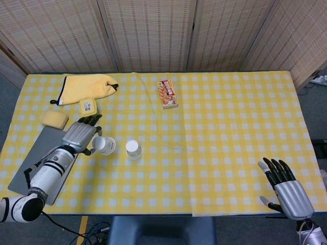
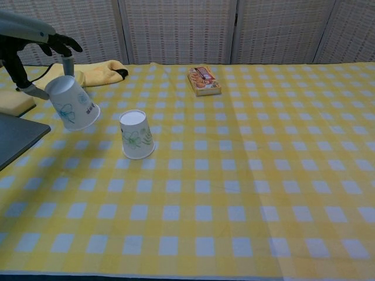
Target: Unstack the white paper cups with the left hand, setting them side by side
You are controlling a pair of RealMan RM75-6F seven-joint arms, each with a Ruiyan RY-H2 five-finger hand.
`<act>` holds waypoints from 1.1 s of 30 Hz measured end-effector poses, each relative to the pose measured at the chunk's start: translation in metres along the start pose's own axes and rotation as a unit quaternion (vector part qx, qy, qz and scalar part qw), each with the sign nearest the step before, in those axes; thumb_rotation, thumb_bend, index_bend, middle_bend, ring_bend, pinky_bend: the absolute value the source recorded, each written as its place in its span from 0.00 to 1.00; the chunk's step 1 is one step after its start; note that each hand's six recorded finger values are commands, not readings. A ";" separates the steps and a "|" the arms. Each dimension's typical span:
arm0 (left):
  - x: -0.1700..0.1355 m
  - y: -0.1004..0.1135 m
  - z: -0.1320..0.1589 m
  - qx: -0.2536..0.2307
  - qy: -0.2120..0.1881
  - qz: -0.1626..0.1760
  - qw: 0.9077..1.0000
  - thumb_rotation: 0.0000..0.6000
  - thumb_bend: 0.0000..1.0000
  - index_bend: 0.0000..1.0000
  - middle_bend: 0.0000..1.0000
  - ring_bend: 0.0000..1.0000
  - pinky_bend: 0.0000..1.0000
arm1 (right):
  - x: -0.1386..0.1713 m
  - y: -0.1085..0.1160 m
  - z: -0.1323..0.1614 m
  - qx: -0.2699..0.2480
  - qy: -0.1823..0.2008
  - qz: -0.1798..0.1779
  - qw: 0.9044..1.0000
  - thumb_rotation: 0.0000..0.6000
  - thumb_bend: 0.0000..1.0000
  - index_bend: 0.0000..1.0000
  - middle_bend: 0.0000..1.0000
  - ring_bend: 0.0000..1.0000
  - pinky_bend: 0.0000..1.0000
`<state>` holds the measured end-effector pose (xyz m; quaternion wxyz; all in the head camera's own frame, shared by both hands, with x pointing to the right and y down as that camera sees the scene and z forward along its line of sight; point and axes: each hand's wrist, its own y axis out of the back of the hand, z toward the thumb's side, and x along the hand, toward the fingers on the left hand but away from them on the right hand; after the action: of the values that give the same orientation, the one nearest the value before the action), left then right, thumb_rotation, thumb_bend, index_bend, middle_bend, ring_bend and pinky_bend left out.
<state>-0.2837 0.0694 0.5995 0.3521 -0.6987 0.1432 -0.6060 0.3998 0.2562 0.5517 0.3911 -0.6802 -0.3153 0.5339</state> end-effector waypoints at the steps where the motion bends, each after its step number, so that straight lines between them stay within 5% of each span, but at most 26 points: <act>1: 0.002 -0.003 -0.003 -0.003 0.000 -0.002 1.000 1.00 0.30 0.39 0.00 0.00 0.16 | -0.001 -0.001 0.000 0.000 -0.002 0.001 1.000 1.00 0.19 0.00 0.00 0.00 0.00; 15: 0.029 -0.045 -0.013 -0.030 -0.014 -0.034 0.999 1.00 0.30 0.39 0.00 0.00 0.16 | -0.004 -0.002 -0.002 0.000 -0.004 0.006 1.000 1.00 0.19 0.00 0.00 0.00 0.00; 28: 0.043 -0.062 -0.009 -0.032 -0.023 -0.050 0.998 1.00 0.30 0.38 0.00 0.00 0.16 | -0.002 0.001 -0.003 -0.002 -0.007 -0.002 1.000 1.00 0.19 0.00 0.00 0.00 0.00; 33: 0.045 -0.061 -0.004 -0.035 -0.026 -0.052 0.998 1.00 0.30 0.30 0.00 0.00 0.16 | 0.000 0.002 -0.002 -0.002 -0.006 -0.005 1.000 1.00 0.19 0.00 0.00 0.00 0.00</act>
<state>-0.2916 0.0830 0.6739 0.2991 -0.7327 0.1191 -0.5996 0.4018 0.2543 0.5503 0.3902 -0.6761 -0.3223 0.5355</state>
